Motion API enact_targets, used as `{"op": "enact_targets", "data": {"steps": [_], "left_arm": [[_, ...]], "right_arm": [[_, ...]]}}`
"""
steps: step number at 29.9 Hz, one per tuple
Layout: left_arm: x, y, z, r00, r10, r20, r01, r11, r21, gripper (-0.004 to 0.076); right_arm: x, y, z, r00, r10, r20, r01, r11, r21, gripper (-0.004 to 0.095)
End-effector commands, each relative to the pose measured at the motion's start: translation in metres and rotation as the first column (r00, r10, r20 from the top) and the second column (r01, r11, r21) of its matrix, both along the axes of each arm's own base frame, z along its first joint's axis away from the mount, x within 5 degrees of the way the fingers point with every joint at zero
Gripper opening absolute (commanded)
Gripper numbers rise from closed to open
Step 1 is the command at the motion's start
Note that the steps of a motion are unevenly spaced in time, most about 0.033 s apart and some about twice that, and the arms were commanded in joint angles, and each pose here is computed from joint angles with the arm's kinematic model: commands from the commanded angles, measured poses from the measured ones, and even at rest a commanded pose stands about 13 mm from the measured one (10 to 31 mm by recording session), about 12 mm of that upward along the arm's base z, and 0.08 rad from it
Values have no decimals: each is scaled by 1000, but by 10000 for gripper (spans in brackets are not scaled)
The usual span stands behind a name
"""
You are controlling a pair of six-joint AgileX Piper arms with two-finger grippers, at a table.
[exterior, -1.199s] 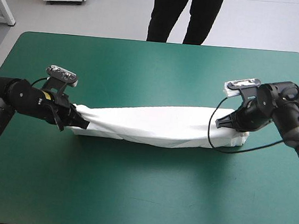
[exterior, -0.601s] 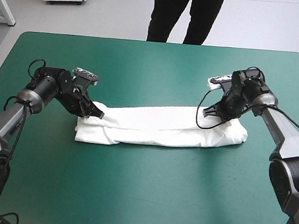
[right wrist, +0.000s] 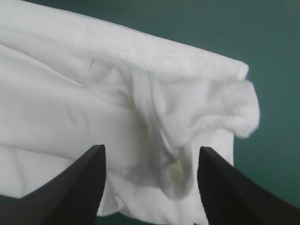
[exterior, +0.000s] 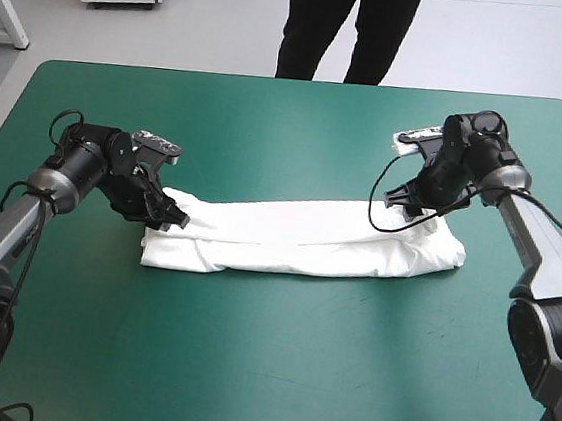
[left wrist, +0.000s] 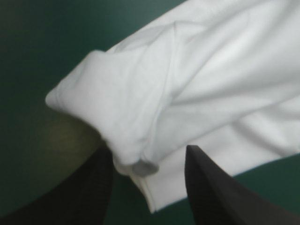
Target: Fold the cloth
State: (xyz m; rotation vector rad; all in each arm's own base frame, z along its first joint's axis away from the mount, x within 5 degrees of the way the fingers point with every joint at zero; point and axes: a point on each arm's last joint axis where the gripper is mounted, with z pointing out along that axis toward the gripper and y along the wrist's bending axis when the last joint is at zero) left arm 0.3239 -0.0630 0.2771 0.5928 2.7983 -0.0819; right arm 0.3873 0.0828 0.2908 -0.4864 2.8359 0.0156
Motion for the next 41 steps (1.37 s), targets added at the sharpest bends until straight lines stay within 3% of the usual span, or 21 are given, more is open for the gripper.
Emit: {"op": "enact_targets", "data": {"steps": [1, 4, 9, 11, 13, 15, 16, 21, 24, 29, 32, 41], "left_arm": [[-18, 3, 52, 995, 21, 94, -20, 1000, -19, 398], [-37, 1, 96, 979, 50, 196, -28, 993, -117, 397], [-63, -19, 144, 936, 0, 352, 140, 918, -371, 365], [-65, -25, 147, 933, -20, 360, 184, 885, -428, 304], [-64, -31, 148, 931, -49, 363, 231, 848, -477, 176], [-63, -37, 149, 920, -85, 382, 284, 817, -502, 8], [-61, -40, 148, 909, -111, 401, 319, 804, -502, -18], [-43, -66, 126, 925, -161, 343, 333, 779, -531, -22], [-29, -90, 100, 937, -219, 272, 337, 772, -539, -22], [-8, -124, 56, 943, -267, 198, 332, 777, -535, -22], [5, -135, 37, 945, -284, 162, 326, 782, -531, -22], [45, -161, 13, 935, -333, 120, 343, 772, -535, -22]], "right_arm": [[-22, -16, 59, 989, -32, 142, 27, 999, 31, 577], [-40, -25, 85, 980, -54, 192, 46, 998, 43, 577], [-75, -38, 112, 961, -80, 265, 70, 996, 49, 577], [-90, -45, 115, 956, -89, 278, 90, 996, 9, 576], [-106, -53, 112, 952, -110, 284, 128, 991, -45, 546], [-119, -59, 109, 950, -110, 294, 143, 985, -92, 479], [-126, -62, 107, 946, -118, 301, 157, 982, -107, 425], [-153, -68, 97, 935, -122, 334, 169, 979, -117, 111], [-159, -69, 94, 933, -119, 340, 165, 980, -111, 49], [-154, -66, 91, 933, -107, 344, 147, 985, -93, 61], [-149, -64, 86, 942, -103, 320, 137, 987, -88, 122], [-115, -54, 68, 967, -91, 239, 111, 992, -68, 577]]}}
